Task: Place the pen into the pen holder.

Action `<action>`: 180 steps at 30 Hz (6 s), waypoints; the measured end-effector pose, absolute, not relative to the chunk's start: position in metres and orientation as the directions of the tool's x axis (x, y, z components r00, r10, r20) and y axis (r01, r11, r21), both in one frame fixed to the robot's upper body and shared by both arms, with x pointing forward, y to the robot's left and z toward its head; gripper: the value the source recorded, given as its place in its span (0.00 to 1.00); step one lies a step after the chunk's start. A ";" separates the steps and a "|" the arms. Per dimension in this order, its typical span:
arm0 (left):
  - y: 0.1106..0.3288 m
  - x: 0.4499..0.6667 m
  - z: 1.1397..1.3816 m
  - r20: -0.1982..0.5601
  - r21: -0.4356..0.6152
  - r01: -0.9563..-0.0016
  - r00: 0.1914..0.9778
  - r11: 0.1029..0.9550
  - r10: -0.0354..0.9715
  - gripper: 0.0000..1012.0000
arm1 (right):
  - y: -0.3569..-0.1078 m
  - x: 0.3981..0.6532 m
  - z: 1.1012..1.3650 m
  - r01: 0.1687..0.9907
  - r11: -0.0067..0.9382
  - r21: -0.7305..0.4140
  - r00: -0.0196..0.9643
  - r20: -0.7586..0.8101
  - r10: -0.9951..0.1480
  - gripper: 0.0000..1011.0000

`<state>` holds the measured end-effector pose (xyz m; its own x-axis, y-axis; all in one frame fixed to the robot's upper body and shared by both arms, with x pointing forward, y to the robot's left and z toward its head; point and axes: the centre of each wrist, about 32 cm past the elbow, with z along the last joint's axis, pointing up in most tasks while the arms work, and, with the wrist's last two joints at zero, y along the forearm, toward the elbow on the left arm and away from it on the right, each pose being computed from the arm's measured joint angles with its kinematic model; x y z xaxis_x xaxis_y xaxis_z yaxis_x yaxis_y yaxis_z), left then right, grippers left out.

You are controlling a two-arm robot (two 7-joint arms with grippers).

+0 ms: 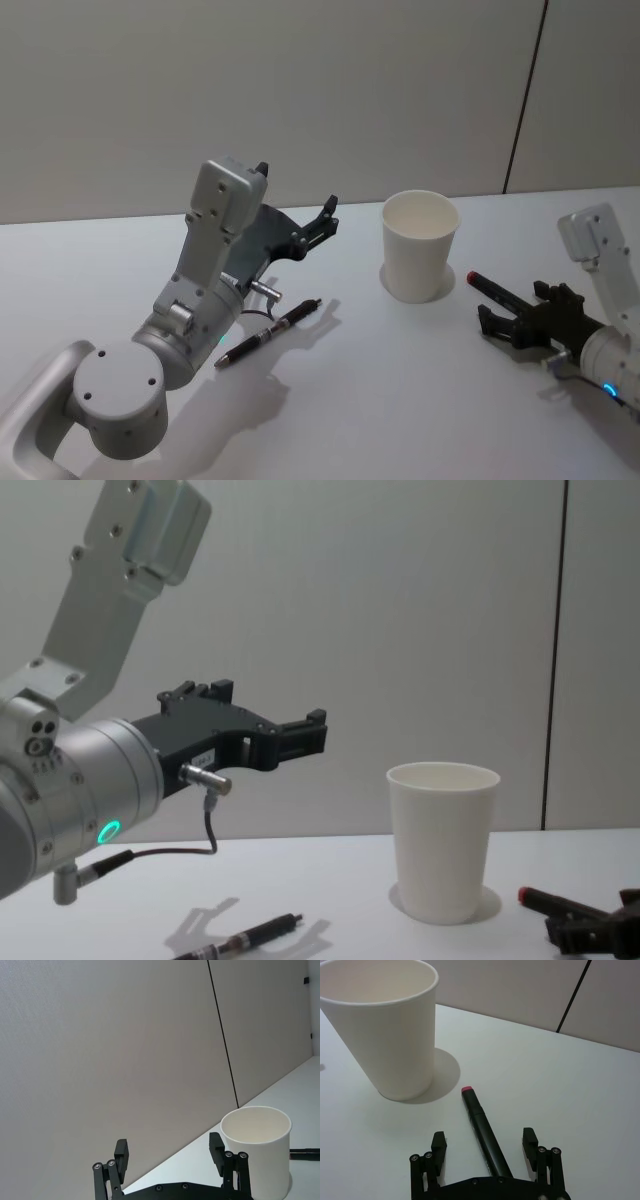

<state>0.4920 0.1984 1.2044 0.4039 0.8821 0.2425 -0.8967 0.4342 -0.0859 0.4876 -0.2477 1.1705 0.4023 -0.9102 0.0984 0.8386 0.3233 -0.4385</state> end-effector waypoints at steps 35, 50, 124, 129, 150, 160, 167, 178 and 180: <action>0.198 0.492 1.204 0.242 -0.086 -0.897 0.404 0.434 0.882 0.99 | -0.247 0.486 1.168 0.831 0.328 -0.449 0.404 0.082 -0.911 0.56; 0.198 0.492 1.204 0.242 -0.086 -0.897 0.404 0.434 0.882 0.99 | -0.246 0.486 1.168 0.833 0.334 -0.441 0.403 0.071 -0.912 0.45; 0.198 0.492 1.204 0.242 -0.086 -0.897 0.404 0.434 0.882 0.99 | -0.250 0.483 1.176 0.928 0.326 -0.178 0.353 0.150 -0.924 0.18; 0.198 0.492 1.204 0.242 -0.086 -0.897 0.404 0.434 0.882 0.99 | -0.251 0.483 1.179 0.937 0.330 -0.109 0.345 0.164 -0.924 0.18; 0.198 0.492 1.204 0.243 -0.086 -0.897 0.404 0.434 0.882 0.99 | -0.252 0.497 1.196 0.904 0.359 0.232 0.316 0.203 -0.927 0.18; 0.198 0.492 1.204 0.242 -0.086 -0.897 0.404 0.434 0.882 0.99 | -0.244 0.519 1.201 0.855 0.385 0.348 0.329 0.210 -0.920 0.18; 0.198 0.492 1.204 0.243 -0.086 -0.897 0.404 0.434 0.882 0.99 | -0.236 0.533 1.200 0.834 0.407 0.373 0.352 0.209 -0.912 0.18; 0.198 0.492 1.204 0.242 -0.086 -0.897 0.404 0.434 0.882 0.99 | -0.220 0.551 1.191 0.813 0.443 0.377 0.391 0.209 -0.896 0.18; 0.198 0.492 1.204 0.242 -0.086 -0.897 0.404 0.434 0.882 0.99 | -0.218 0.553 1.190 0.811 0.447 0.377 0.396 0.209 -0.894 0.18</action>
